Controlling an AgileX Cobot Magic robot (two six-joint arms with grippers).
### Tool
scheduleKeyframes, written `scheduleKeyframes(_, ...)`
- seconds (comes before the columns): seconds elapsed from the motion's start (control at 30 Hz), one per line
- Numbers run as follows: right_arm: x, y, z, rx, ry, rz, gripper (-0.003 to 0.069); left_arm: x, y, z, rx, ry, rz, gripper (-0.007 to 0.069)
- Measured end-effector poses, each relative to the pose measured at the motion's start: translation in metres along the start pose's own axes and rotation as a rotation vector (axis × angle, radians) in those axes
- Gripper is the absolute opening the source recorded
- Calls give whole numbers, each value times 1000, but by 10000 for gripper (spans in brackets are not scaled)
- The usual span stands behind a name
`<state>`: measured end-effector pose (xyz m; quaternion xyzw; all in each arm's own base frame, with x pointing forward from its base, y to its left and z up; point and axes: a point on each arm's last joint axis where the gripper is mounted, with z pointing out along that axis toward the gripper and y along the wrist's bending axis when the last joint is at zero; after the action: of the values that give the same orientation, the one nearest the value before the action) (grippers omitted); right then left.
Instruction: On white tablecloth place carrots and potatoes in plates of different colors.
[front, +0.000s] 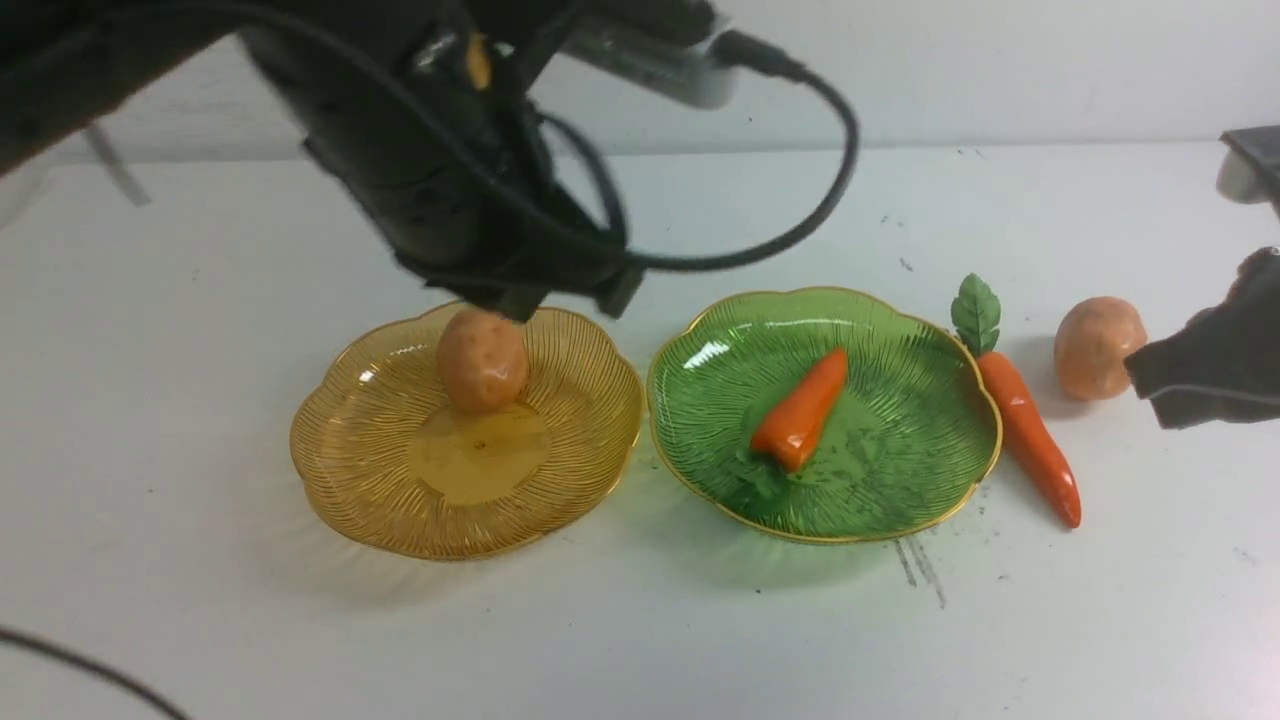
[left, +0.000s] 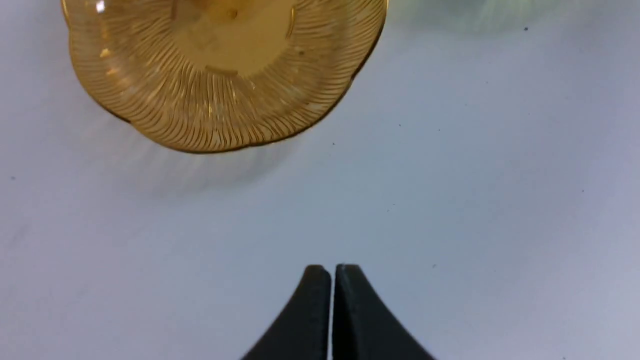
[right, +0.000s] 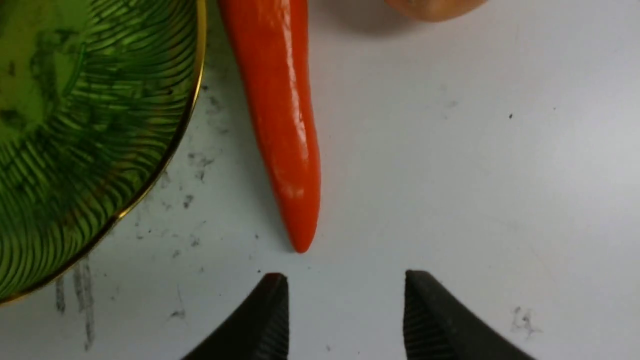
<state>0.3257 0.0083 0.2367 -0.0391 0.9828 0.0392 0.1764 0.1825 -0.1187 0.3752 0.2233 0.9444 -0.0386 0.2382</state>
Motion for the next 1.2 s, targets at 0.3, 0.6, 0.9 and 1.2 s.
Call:
scheduleKeyframes(0.3,-9,11,73,-1,12,-55,536,65,16,-16,-41,-118,-107,-3)
scheduleKeyframes(0.6,-8,9,97,4,29,-54,238,88,25,-35,-61,-204,-174,-3)
scheduleKeyframes(0.9,-18,12,66,-1,-35,-23,174,91,25,-36,-67,-187,-178,-3)
scheduleKeyframes(1.2,-34,63,3,-254,-87,86,174,89,26,-36,-78,-215,-171,-3)
